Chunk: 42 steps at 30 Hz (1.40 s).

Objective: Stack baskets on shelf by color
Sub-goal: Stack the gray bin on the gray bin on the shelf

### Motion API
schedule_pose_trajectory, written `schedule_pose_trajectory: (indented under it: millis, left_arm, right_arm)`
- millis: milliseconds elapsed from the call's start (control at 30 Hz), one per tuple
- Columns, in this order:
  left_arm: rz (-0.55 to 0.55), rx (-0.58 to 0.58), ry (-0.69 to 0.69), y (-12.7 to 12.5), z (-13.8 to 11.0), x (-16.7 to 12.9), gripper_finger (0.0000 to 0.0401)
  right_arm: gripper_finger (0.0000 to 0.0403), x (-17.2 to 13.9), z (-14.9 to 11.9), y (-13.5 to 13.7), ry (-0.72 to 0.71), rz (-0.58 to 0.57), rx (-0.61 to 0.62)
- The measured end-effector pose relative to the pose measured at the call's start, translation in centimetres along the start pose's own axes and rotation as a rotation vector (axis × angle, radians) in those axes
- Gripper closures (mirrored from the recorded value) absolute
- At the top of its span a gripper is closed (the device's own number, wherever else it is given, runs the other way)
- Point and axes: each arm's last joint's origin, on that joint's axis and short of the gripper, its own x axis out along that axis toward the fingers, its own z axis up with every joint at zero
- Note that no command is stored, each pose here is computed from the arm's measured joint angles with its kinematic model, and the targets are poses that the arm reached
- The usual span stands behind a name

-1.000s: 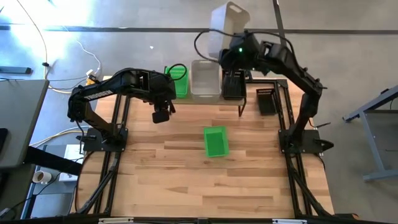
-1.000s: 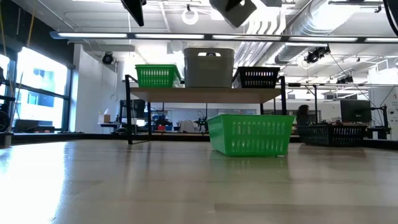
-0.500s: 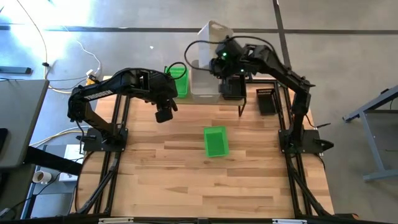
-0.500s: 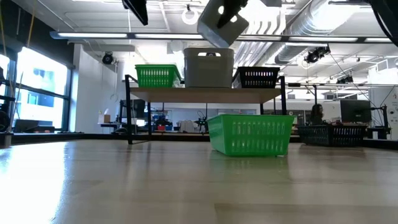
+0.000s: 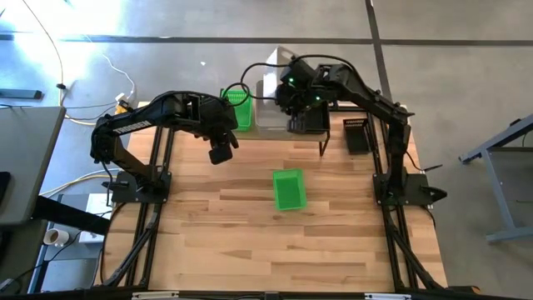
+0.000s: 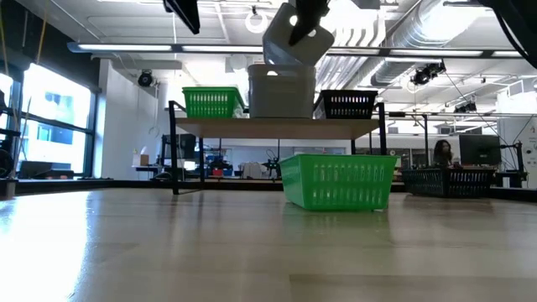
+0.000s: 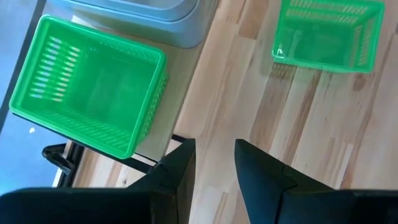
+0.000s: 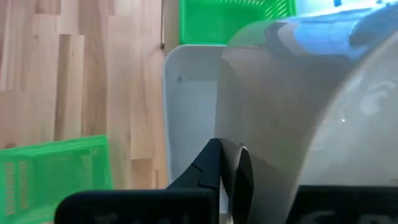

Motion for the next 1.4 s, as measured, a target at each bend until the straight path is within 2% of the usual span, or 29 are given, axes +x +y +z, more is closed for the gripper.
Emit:
schedule_pose_trajectory:
  millis: [167, 400, 700, 867, 1400]
  left_arm:
    - [0.000, -0.005, 0.000, 0.0, 0.0, 0.0, 0.0300]
    - [0.000, -0.027, 0.001, 0.0, 0.0, 0.0, 0.0300]
    - [0.000, -0.031, 0.001, 0.0, 0.0, 0.0, 0.0300]
    - [0.000, -0.031, 0.001, 0.0, 0.0, 0.0, 0.0300]
    - [0.000, -0.030, 0.001, 0.0, 0.0, 0.0, 0.0299]
  right_arm:
    - [0.0403, 0.3, 0.1, 0.2, 0.005, 0.020, 0.016]
    - [0.0403, 2.3, -0.2, 0.7, 0.108, 0.061, 0.017]
    - [0.0403, 2.9, 0.0, 1.1, 0.121, 0.069, 0.005]
    - [0.0403, 2.9, 0.2, 1.7, 0.136, 0.035, -0.043]
    - [0.0403, 2.9, 0.1, 2.2, 0.152, 0.053, -0.160]
